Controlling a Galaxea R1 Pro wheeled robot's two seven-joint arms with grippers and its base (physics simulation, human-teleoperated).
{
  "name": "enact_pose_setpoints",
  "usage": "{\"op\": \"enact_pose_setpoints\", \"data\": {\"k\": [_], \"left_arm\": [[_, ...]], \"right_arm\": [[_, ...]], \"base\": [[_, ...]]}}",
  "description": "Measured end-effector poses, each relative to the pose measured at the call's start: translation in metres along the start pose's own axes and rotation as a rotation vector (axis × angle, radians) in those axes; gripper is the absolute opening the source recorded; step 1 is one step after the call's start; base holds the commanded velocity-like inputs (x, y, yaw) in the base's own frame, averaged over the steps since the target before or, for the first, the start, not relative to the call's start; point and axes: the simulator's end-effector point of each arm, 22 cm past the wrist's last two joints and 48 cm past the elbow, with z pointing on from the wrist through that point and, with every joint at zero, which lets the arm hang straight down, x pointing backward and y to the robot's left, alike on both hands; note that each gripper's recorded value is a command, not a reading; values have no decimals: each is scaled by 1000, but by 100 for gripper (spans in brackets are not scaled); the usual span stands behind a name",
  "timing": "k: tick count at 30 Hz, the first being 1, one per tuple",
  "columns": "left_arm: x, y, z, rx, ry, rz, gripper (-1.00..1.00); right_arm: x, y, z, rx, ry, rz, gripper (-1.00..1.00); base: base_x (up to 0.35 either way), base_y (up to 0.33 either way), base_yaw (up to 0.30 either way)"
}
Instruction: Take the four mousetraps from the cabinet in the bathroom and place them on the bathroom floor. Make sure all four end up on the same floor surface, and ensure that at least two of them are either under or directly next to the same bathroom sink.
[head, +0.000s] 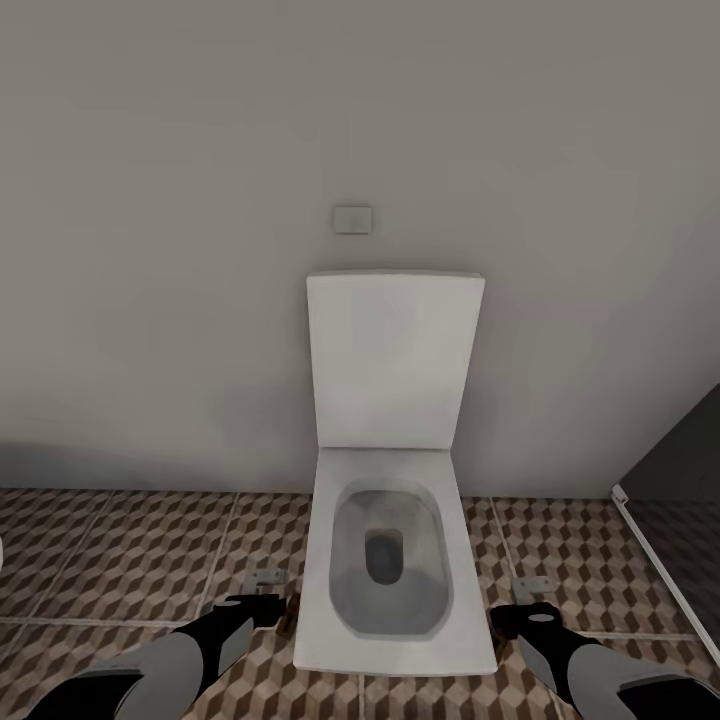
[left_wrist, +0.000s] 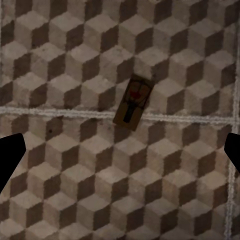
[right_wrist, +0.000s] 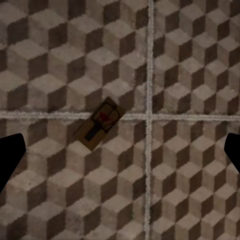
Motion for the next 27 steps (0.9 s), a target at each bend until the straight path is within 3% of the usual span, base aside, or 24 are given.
{"op": "enact_pose_setpoints", "data": {"k": [27], "left_arm": [[-3,6,0,-8,-11,-2,100]], "right_arm": [[0,0,0,-1,-2,-3,100]], "base": [[0,0,0]]}}
